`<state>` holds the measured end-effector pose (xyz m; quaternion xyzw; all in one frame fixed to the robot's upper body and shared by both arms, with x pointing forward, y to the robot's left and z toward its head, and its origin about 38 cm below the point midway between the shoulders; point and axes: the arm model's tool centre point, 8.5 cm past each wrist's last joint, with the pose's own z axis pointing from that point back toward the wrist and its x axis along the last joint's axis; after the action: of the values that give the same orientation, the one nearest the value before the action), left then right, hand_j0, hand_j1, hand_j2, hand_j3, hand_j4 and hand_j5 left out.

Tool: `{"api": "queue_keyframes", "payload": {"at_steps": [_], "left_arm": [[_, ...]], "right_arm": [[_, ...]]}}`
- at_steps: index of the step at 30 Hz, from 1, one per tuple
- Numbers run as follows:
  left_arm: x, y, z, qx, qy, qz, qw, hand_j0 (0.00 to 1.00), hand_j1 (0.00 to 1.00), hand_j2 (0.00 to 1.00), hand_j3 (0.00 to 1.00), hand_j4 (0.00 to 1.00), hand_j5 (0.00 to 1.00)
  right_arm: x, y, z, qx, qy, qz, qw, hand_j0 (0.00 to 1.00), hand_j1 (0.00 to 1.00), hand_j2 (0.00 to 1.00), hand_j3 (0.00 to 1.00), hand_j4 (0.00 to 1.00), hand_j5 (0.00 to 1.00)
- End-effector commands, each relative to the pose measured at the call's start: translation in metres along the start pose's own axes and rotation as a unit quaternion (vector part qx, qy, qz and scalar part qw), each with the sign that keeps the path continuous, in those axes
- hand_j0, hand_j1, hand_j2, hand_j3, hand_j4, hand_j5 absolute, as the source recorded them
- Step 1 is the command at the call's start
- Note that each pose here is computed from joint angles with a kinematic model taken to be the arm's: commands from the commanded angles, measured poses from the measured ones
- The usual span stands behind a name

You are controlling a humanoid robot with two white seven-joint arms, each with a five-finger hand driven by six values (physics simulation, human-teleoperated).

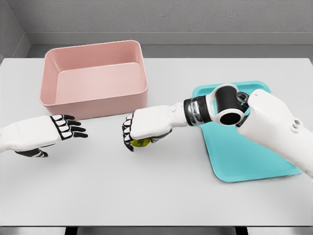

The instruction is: Put the tennis from the blue tray into the pink basket with both arms

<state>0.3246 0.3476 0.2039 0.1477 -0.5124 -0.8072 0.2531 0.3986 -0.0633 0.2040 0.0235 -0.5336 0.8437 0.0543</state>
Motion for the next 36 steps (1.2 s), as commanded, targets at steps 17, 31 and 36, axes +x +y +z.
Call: {"api": "queue_keyframes", "payload": {"at_steps": [17, 31, 36], "left_arm": [[-0.001, 0.0, 0.001, -0.001, 0.002, 0.003, 1.0, 1.0, 1.0, 1.0, 1.0, 1.0, 1.0], [-0.002, 0.0, 0.003, -0.002, 0.003, 0.003, 1.0, 1.0, 1.0, 1.0, 1.0, 1.0, 1.0], [-0.001, 0.0, 0.002, -0.002, 0.002, 0.003, 1.0, 1.0, 1.0, 1.0, 1.0, 1.0, 1.0]], "right_arm": [[-0.013, -0.004, -0.071, 0.007, -0.012, -0.033, 0.9993, 0.49, 0.49, 0.49, 0.49, 0.49, 0.49], [-0.022, 0.007, -0.082, 0.022, 0.002, -0.047, 0.9986, 0.99, 0.99, 0.99, 0.99, 0.99, 0.99], [-0.025, 0.006, -0.078, 0.018, 0.006, -0.049, 0.9986, 0.99, 0.99, 0.99, 0.99, 0.99, 0.99]]}}
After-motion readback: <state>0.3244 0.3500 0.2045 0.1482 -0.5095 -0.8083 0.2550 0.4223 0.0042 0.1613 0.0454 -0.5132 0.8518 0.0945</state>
